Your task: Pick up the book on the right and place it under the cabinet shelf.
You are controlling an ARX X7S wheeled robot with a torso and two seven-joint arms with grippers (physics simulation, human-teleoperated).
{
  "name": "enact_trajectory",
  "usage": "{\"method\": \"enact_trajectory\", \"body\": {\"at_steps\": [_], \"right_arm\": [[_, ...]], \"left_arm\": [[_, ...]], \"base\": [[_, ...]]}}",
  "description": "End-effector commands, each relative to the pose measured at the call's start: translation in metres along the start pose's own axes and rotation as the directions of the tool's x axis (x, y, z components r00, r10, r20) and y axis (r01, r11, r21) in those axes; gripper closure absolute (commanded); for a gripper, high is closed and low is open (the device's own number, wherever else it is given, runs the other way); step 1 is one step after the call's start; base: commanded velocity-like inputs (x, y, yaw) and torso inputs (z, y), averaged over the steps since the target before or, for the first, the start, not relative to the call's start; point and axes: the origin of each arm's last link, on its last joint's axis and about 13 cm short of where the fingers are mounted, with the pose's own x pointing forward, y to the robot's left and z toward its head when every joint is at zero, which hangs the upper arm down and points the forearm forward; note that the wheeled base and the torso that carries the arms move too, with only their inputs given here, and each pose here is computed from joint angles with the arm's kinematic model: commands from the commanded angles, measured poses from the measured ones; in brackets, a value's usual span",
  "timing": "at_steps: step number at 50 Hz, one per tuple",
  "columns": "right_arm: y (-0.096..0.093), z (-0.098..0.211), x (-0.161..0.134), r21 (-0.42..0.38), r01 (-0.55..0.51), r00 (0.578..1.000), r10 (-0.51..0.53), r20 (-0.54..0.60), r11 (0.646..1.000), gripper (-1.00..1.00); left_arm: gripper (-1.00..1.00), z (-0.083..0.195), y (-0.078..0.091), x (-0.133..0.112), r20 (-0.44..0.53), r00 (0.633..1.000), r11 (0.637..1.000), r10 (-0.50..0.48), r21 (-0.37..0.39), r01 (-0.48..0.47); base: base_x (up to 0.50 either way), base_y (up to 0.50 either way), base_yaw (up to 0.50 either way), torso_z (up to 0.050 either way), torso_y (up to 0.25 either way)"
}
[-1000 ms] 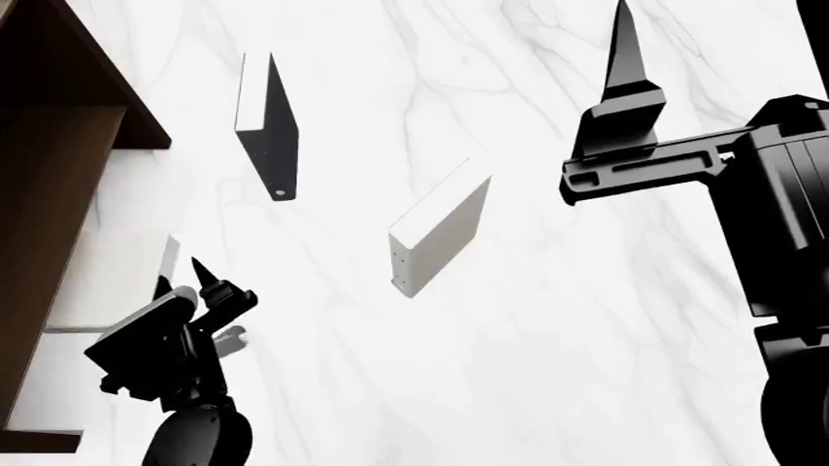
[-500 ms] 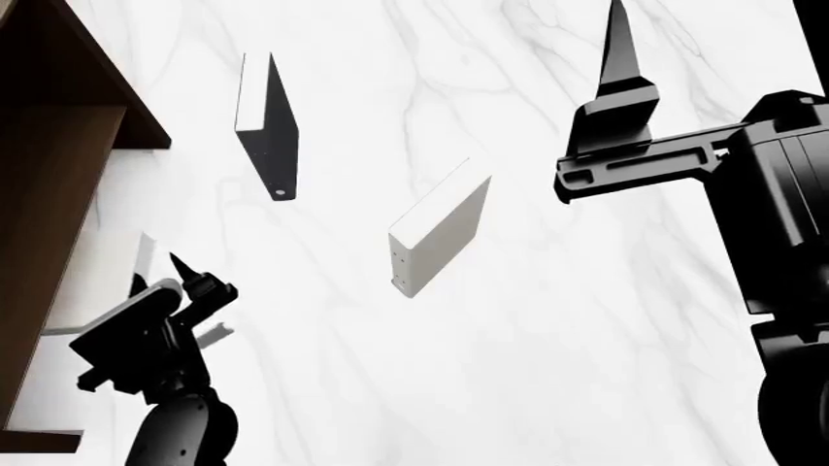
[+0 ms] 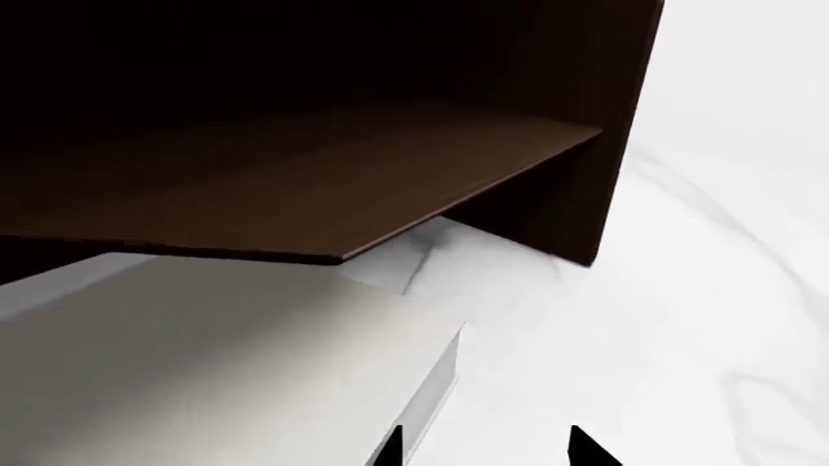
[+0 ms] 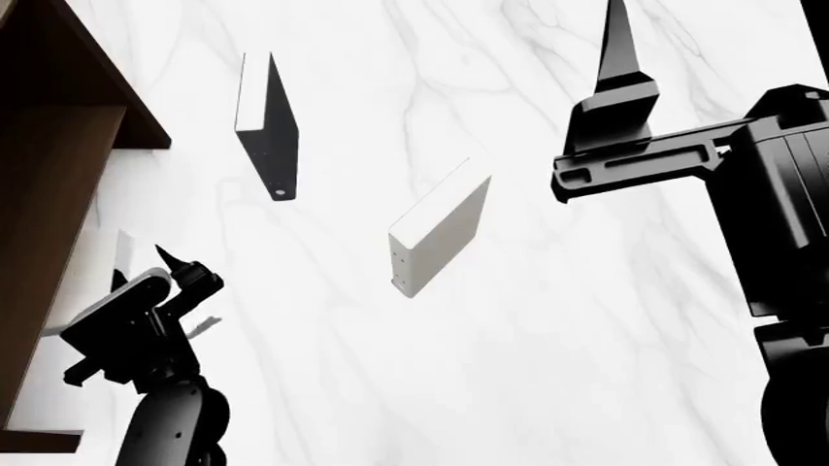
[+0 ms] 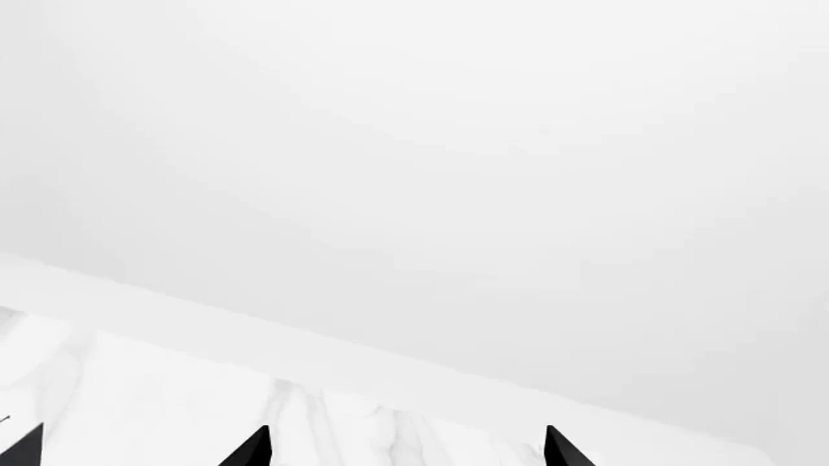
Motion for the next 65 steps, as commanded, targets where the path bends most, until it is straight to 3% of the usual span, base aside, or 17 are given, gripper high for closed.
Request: {"method": "enact_trajectory", "body": {"at_steps": [1,36,42,52,56,65], "right_arm": [[0.0,0.003,-0.001,-0.003,-0.002,1.0,0.002,0.007,1.0,-1.0],[0.002,0.012,0.0,-0.002,-0.018,0.999,0.018,0.031,1.0,-1.0],[0.003,0.012,0.0,-0.002,-0.023,0.999,0.023,0.032,1.0,-1.0],[0.004,0.01,0.002,0.005,-0.03,0.999,0.029,0.037,1.0,-1.0],[0.004,0.011,0.001,0.007,-0.034,0.999,0.033,0.042,0.999,-1.0],[0.004,0.012,0.001,0.01,-0.035,0.998,0.035,0.048,0.999,-1.0]], "left_arm": [[-1.0,-0.052,0.107,-0.003,-0.365,0.823,0.893,0.434,0.056,-0.447],[-1.0,-0.059,0.129,-0.012,-0.393,0.773,0.859,0.499,0.102,-0.502],[-1.0,-0.059,0.122,-0.011,-0.405,0.78,0.871,0.476,0.096,-0.482],[-1.0,-0.066,0.084,-0.012,-0.482,0.832,0.957,0.274,0.053,-0.285],[-1.0,-0.069,0.072,-0.014,-0.526,0.828,0.976,0.196,0.026,-0.214],[-1.0,-0.074,0.06,-0.021,-0.571,0.811,0.99,0.126,0.015,-0.143]], "base": [[0.0,0.01,0.0,0.0,-0.01],[0.0,0.01,0.01,-0.003,-0.007],[0.0,0.01,0.01,-0.003,-0.008],[0.0,0.01,0.01,-0.003,-0.009],[0.01,0.0,0.0,-0.005,-0.01],[0.01,0.01,0.0,-0.005,-0.011]]}}
